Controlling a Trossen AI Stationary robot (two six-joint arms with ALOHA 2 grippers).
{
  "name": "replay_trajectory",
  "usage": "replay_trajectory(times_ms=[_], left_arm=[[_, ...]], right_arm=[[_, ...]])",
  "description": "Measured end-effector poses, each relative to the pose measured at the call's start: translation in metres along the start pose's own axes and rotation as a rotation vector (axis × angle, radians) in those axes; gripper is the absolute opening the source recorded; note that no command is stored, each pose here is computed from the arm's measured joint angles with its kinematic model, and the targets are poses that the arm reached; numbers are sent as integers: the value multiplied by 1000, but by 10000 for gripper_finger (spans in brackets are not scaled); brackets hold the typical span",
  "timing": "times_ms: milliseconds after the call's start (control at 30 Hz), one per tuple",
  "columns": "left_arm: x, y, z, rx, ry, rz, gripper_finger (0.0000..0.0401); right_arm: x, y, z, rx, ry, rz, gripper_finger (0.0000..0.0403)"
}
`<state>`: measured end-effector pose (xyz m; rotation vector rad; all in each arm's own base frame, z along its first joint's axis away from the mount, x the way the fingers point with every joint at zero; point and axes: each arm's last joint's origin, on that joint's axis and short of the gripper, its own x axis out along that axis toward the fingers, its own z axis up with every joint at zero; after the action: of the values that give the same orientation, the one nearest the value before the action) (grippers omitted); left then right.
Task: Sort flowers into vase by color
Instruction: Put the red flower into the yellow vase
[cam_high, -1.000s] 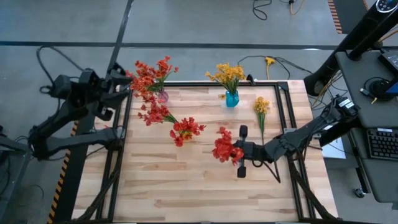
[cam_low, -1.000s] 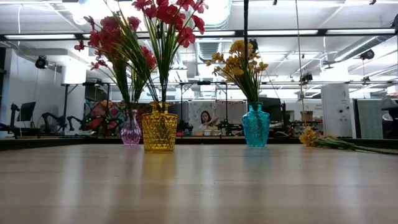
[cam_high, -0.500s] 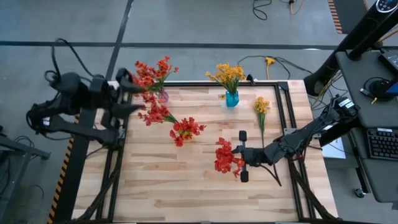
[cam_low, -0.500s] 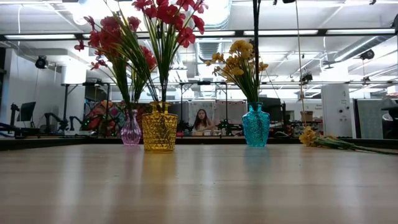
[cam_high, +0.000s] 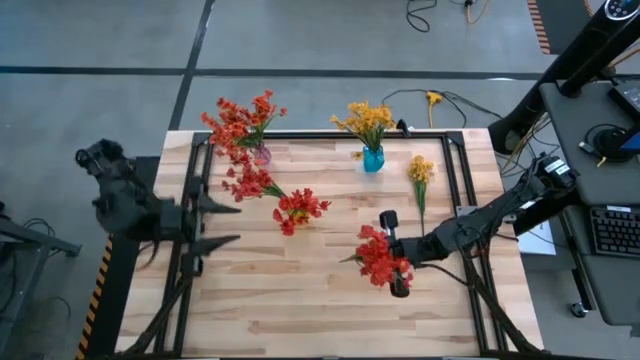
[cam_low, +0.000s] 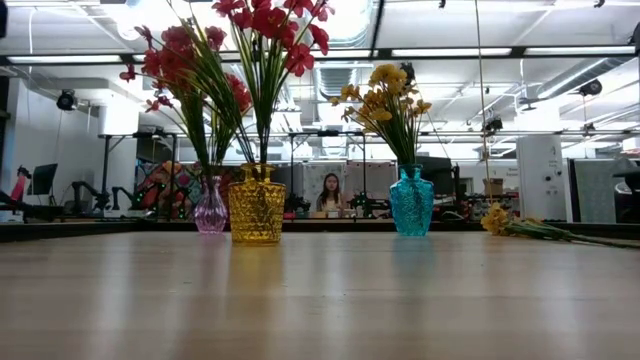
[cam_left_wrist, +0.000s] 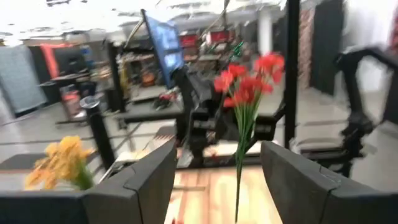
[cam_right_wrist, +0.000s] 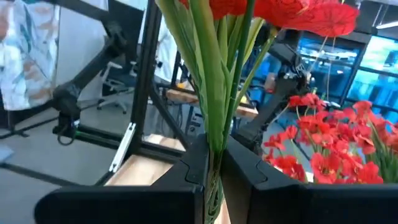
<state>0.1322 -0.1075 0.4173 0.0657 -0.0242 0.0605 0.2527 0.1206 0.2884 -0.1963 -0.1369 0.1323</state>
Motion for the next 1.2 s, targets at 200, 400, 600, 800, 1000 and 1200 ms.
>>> replay_trajectory(times_ms=[200, 400, 600, 800, 1000, 1200], left_arm=[[4, -39, -21, 76, 74, 20, 217], [20, -67, -42, 101, 135, 17, 217], [38, -101, -71, 135, 224, -109, 217], [53, -132, -99, 169, 269, -198, 217], [60, -145, -112, 187, 281, -202, 217], [54, -149, -127, 236, 313, -151, 217]], right_arm=[[16, -8, -10, 4, 7, -27, 22], [41, -2, -14, -20, 25, -30, 22], [59, 3, -15, -35, 51, -22, 22], [71, 6, -13, -57, 57, -20, 22], [88, 12, -15, -124, 56, -17, 22], [114, 19, -17, -197, 50, -24, 22]])
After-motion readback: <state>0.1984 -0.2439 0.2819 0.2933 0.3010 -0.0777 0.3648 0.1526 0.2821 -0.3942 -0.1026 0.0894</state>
